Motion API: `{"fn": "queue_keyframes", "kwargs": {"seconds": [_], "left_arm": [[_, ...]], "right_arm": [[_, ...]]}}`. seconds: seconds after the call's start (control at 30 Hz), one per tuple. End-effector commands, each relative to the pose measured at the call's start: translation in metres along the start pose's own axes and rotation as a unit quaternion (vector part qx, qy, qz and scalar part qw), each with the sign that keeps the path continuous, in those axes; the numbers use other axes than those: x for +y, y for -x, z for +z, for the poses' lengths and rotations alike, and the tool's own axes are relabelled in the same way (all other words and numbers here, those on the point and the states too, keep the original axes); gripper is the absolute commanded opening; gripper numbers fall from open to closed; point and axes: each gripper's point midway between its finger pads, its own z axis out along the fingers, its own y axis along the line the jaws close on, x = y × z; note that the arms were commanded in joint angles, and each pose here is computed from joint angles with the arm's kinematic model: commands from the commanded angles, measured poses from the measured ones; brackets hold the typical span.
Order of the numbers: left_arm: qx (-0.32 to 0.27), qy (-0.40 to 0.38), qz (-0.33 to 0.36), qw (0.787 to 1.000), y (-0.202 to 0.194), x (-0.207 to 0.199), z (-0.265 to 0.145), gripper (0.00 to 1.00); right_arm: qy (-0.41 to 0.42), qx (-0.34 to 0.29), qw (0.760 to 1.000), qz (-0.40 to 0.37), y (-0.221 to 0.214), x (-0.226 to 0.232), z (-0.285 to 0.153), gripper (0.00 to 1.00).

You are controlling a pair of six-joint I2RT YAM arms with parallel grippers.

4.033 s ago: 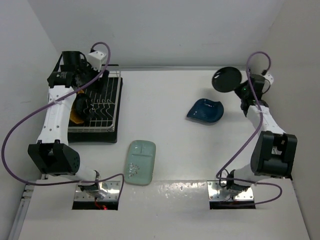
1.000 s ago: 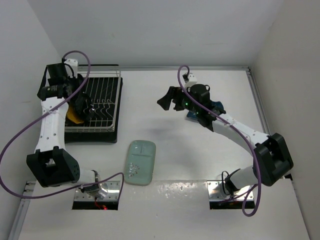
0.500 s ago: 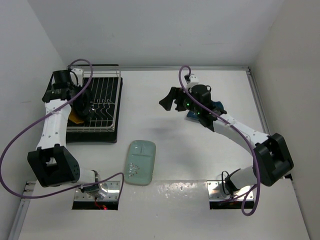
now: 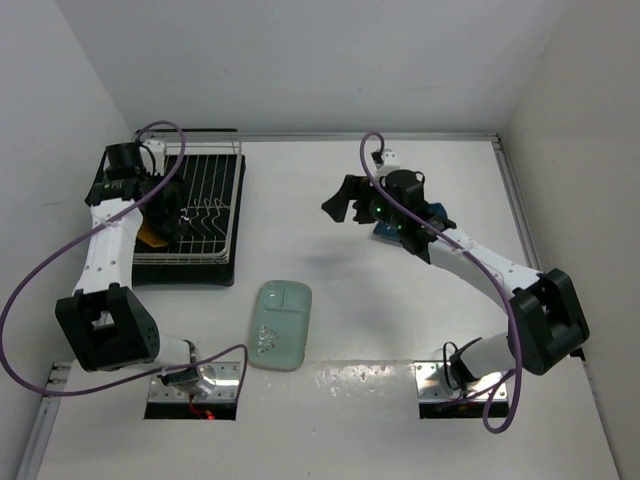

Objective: Load the plates into the dish rack

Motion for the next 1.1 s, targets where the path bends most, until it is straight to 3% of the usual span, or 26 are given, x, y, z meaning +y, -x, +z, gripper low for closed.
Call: {"fn": "queue_keyframes", "kwargs": {"seconds": [0.0, 0.1, 0.2, 0.33, 0.43, 0.73, 1.07], "left_arm": [[0.072, -0.007, -0.013, 0.997, -0.041, -0.004, 0.032, 0.20], [0.075, -0.015, -0.017, 0.997, -0.043, -0.005, 0.034, 0.28], [0.076, -0.012, -0.020, 0.997, -0.044, -0.002, 0.034, 0.29], [0.078, -0.002, -0.024, 0.997, -0.045, 0.001, 0.034, 0.08], [0.076, 0.007, -0.034, 0.996, -0.045, 0.006, 0.031, 0.00], [0.003, 0.004, -0.137, 0.991, -0.013, 0.000, 0.013, 0.00], [-0.019, 0.034, -0.165, 0.986, -0.014, 0.008, 0.005, 0.00]], "right_arm": [[-0.019, 0.007, 1.000, -0.018, 0.001, -0.005, -0.006, 1.00], [-0.041, 0.044, 0.996, -0.066, -0.016, -0.010, -0.003, 1.00], [-0.041, 0.103, 0.989, -0.097, -0.049, -0.008, -0.007, 1.00], [-0.032, 0.168, 0.980, -0.103, -0.097, -0.004, -0.012, 1.00], [-0.036, 0.172, 0.980, -0.094, -0.104, -0.005, -0.012, 1.00], [-0.030, 0.155, 0.985, -0.065, -0.099, 0.003, -0.008, 1.00], [-0.034, 0.144, 0.987, -0.064, -0.094, 0.003, -0.010, 1.00]]}}
